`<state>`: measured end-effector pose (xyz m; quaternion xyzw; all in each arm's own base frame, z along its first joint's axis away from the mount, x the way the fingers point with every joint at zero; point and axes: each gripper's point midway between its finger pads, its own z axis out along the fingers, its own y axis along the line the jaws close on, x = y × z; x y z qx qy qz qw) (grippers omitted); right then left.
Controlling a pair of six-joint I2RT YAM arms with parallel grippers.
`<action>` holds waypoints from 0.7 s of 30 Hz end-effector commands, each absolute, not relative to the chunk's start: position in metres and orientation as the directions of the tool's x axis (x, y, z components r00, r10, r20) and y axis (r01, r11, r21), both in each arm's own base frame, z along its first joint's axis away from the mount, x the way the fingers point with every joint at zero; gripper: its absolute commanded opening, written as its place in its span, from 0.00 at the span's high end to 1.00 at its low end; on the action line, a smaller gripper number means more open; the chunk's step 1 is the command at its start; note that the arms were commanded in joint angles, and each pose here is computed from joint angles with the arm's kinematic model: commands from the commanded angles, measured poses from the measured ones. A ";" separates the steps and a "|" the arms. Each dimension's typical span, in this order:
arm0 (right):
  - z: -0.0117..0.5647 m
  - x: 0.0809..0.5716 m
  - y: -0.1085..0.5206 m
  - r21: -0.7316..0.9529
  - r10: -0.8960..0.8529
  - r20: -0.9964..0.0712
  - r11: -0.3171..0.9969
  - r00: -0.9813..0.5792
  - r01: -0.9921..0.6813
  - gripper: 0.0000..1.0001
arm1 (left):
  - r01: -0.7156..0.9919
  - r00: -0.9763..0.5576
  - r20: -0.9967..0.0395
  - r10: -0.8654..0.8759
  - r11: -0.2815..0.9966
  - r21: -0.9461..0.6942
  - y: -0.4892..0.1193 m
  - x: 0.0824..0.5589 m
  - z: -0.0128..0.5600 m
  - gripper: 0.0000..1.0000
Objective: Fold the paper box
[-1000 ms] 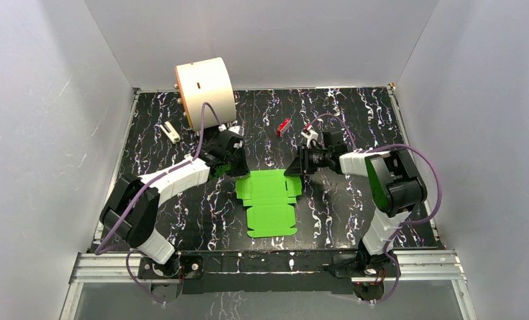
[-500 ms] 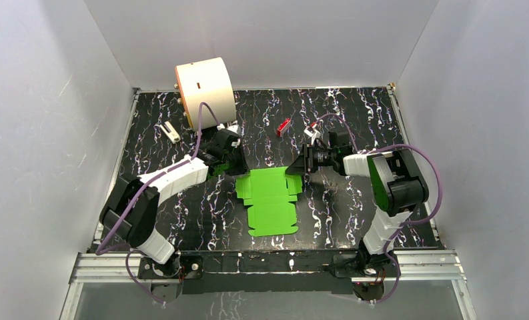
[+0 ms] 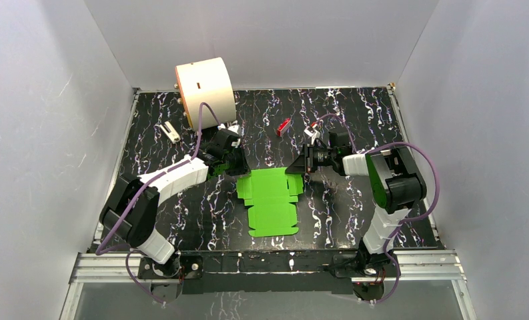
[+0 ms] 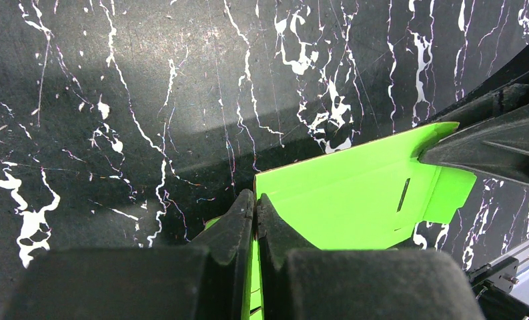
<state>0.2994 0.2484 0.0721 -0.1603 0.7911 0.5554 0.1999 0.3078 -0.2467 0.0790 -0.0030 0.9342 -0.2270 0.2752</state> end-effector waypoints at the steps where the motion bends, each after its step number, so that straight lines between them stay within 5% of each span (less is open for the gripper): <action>1: 0.089 0.306 0.246 0.794 -0.020 -0.554 0.289 -0.833 -0.535 0.71 | 0.133 -0.827 -0.544 -0.140 0.892 -0.433 -0.244 0.310 0.095 1.00; 21: 0.091 0.304 0.244 0.799 -0.025 -0.554 0.263 -0.832 -0.540 0.76 | 0.136 -0.837 -0.528 -0.145 0.879 -0.458 -0.249 0.310 0.095 1.00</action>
